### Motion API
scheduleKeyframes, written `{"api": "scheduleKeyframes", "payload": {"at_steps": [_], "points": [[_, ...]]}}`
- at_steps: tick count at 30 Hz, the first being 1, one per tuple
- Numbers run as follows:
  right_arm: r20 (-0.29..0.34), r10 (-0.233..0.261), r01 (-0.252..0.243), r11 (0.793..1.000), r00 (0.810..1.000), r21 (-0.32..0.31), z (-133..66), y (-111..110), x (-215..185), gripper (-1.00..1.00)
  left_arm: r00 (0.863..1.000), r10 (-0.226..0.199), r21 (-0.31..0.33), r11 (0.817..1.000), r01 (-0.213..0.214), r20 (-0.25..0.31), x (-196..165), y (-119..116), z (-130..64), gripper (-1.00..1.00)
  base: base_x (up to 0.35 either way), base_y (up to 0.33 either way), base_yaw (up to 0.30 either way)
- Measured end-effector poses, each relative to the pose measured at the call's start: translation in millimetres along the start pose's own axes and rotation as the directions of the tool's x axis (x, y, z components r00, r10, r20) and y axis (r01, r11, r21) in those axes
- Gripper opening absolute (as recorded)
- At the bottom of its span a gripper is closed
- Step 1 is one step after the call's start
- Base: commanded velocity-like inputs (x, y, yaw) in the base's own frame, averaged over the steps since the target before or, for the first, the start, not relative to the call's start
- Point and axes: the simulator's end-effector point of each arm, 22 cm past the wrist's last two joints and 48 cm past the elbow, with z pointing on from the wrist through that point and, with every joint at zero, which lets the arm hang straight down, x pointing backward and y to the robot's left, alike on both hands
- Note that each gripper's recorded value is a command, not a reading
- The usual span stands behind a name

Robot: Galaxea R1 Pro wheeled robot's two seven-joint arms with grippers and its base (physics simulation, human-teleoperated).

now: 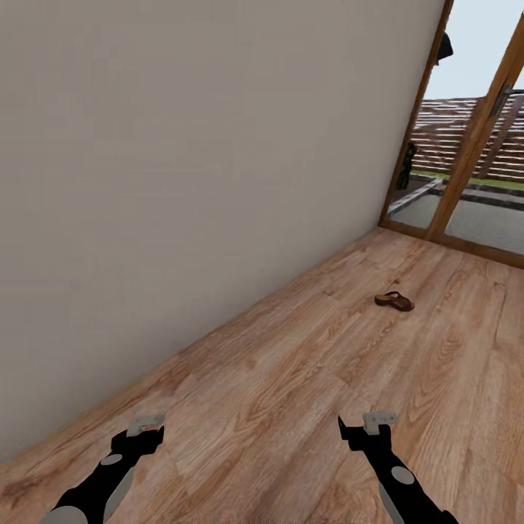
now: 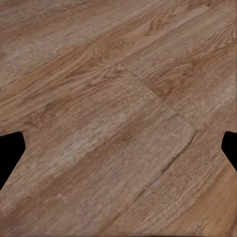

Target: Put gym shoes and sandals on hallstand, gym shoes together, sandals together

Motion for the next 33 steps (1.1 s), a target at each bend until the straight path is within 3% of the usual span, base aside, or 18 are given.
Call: {"api": "scheduleKeyframes", "payload": {"at_steps": [12,33], "points": [[-0.012,0.0,0.0,1.0,1.0,-0.001,1.3,0.6,6.3,1.0,1.0,0.001,0.0,1.0,-0.001,-0.012,6.3,-0.2,2.2,1.0,-0.21,-0.174,0.23],[-0.033,-0.001,0.001,1.0,0.999,-0.003,3.3,1.5,17.6,1.0,0.999,0.003,-0.001,1.0,-0.003,-0.033,17.4,-0.5,5.7,1.0,-0.019,-0.012,0.229]]}}
